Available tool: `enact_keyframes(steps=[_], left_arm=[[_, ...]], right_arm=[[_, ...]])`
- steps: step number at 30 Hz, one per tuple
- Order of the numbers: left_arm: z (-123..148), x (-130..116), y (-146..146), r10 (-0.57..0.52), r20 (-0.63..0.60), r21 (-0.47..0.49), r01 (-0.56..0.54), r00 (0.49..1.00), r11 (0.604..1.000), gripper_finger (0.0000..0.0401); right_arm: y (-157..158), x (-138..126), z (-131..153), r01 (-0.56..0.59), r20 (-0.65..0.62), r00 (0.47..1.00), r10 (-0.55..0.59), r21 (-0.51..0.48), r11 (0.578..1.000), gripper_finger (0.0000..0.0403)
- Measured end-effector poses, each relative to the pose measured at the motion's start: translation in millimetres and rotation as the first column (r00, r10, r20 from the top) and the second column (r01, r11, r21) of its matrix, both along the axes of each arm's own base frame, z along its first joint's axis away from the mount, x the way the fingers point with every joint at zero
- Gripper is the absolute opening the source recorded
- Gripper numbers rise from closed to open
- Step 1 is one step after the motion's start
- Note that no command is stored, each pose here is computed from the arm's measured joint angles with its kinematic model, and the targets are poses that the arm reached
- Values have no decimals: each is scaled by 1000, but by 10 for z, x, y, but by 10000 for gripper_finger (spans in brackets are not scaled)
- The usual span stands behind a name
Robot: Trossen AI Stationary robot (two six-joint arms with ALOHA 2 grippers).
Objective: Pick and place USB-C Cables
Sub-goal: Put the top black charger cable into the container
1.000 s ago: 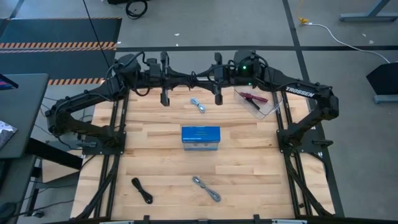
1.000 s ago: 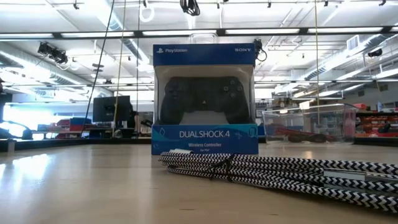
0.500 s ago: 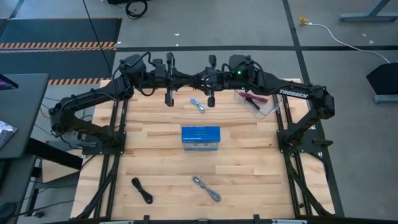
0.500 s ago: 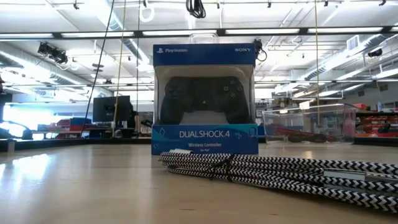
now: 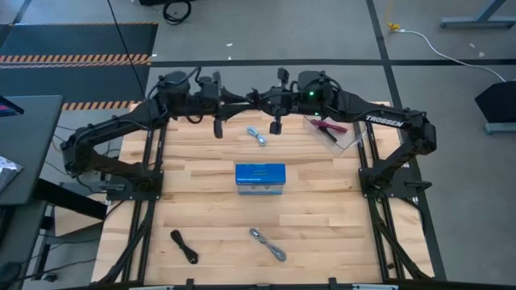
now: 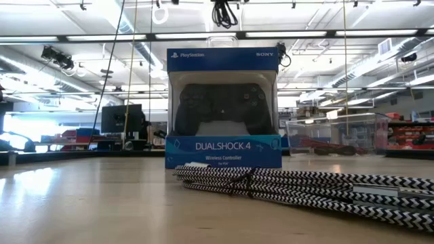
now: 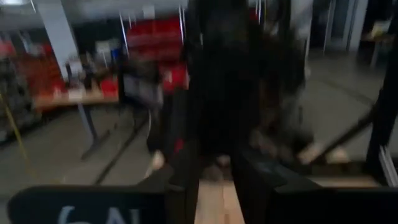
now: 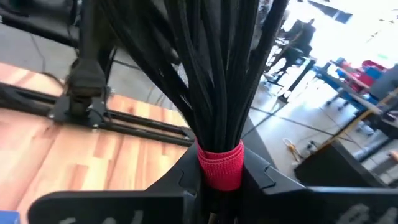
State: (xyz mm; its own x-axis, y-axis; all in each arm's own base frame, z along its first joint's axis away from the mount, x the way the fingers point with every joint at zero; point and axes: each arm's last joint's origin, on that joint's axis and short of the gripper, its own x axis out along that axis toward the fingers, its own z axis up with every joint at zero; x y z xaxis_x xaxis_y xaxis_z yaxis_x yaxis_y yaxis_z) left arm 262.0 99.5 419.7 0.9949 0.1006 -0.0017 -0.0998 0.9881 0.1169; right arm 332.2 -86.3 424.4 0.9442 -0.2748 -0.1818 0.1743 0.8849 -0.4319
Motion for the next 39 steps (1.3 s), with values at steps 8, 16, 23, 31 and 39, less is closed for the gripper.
enact_keyframes(steps=[8, 16, 23, 31, 39], left_arm=[[-163, -83, -36, -1, -197, -28, -5, 980, 1000, 126], [-235, -137, -31, 97, -293, -11, -105, 951, 994, 122], [-341, -182, -18, 188, -406, -12, -211, 894, 977, 121], [-458, -240, -35, 183, -526, -28, -232, 831, 972, 121], [-482, -255, -40, 178, -550, -38, -237, 816, 971, 121]], right_arm=[[-211, -402, 49, 271, -136, 953, -270, -11, 962, 53], [-637, -1055, -352, 654, -596, 670, -442, 192, 732, 53], [-849, -1323, -714, 821, -801, 460, -383, 218, 528, 53], [-938, -1487, -1189, 884, -888, 369, -272, 246, 398, 53], [-978, -1621, -1516, 916, -926, 301, -227, 214, 340, 53]])
